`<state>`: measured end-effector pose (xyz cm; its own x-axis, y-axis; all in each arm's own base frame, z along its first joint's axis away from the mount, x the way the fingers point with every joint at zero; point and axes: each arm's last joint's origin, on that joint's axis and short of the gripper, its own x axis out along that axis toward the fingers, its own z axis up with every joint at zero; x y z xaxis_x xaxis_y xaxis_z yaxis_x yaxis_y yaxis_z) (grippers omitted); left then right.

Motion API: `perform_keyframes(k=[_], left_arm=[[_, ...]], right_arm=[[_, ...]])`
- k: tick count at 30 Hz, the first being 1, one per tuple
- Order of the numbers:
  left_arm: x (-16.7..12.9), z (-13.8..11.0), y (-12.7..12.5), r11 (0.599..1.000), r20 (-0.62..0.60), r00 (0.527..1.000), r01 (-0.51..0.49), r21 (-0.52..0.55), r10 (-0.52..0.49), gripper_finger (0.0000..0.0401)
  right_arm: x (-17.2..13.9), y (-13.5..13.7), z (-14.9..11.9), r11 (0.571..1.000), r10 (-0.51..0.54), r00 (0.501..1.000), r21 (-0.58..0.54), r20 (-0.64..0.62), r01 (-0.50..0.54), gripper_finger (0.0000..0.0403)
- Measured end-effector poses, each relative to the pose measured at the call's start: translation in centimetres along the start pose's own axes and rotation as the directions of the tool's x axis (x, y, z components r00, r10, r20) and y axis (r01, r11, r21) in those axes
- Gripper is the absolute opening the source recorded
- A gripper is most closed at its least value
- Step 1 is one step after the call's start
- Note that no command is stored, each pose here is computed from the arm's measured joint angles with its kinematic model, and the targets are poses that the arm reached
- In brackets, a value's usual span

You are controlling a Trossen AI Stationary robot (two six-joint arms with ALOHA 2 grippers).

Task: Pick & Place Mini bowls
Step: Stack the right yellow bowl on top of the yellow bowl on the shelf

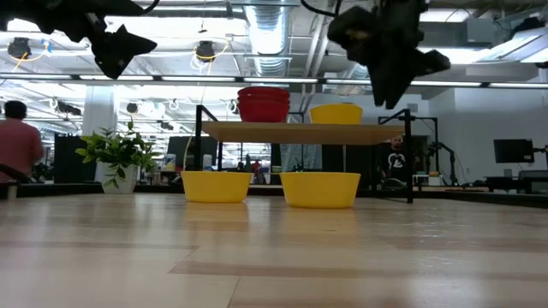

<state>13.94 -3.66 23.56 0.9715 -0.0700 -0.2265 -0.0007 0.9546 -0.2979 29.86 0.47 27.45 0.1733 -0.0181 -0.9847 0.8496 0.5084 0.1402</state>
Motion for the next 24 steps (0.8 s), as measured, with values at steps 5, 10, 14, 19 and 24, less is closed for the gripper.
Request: perform_keyframes(k=[5,10,14,19,24], left_arm=[[0.0,0.0,-0.1,1.0,-0.007,1.0,0.018,0.0,-0.018,0.0242],[0.0,0.0,-0.1,1.0,-0.007,1.0,0.018,-0.005,-0.018,0.0242],[0.0,0.0,-0.1,1.0,-0.006,1.0,0.019,-0.008,-0.019,0.0242],[0.0,0.0,-0.1,1.0,-0.005,1.0,0.019,-0.011,-0.019,0.0242],[0.0,0.0,-0.1,1.0,-0.005,1.0,0.019,-0.004,-0.019,0.0242]], right_arm=[[1.8,0.1,-0.6,0.99,0.013,0.999,0.138,0.038,-0.018,0.0077],[3.0,0.9,-1.0,0.973,0.075,0.994,0.21,0.082,-0.091,0.0077],[3.6,0.9,-0.5,0.96,0.109,0.987,0.244,0.119,-0.135,0.0077],[4.1,0.4,-0.2,0.95,0.089,0.988,0.288,0.123,-0.121,0.0077],[4.1,0.4,-0.1,0.931,0.088,0.988,0.343,0.125,-0.126,0.0077]])
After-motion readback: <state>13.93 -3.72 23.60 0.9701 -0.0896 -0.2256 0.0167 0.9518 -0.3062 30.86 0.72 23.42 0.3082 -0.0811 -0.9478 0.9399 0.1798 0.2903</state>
